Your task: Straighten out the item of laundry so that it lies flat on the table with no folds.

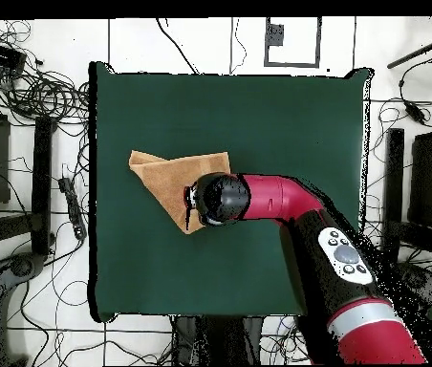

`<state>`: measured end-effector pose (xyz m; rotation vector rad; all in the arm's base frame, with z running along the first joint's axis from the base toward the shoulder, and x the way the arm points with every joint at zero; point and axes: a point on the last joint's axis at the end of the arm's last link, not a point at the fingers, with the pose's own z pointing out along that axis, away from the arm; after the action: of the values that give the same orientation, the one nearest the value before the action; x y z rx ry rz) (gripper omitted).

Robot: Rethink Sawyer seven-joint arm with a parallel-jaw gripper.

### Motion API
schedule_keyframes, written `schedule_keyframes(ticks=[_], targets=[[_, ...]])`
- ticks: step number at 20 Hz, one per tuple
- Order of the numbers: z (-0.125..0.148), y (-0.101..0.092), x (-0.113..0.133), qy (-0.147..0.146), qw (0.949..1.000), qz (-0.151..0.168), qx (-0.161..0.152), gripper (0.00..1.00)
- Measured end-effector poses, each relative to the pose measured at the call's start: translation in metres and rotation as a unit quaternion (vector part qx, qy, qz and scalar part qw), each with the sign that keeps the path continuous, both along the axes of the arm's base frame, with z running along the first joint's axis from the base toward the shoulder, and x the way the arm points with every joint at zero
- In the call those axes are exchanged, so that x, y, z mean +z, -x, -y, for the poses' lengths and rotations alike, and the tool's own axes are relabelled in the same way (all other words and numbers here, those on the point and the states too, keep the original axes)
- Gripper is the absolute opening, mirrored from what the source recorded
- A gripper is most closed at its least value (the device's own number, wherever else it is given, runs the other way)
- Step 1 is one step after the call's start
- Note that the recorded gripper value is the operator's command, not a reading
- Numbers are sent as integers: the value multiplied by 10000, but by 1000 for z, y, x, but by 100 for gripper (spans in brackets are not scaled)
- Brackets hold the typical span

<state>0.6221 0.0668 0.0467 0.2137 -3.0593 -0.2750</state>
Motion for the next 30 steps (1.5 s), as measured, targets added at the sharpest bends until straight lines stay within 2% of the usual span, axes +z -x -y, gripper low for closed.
schedule_keyframes(ticks=[11,18,30], targets=[[1,1,10,29,10000,-48,54,0],[4,7,8,79,9997,-27,214,0],[30,18,3,170,9995,-125,236,0]])
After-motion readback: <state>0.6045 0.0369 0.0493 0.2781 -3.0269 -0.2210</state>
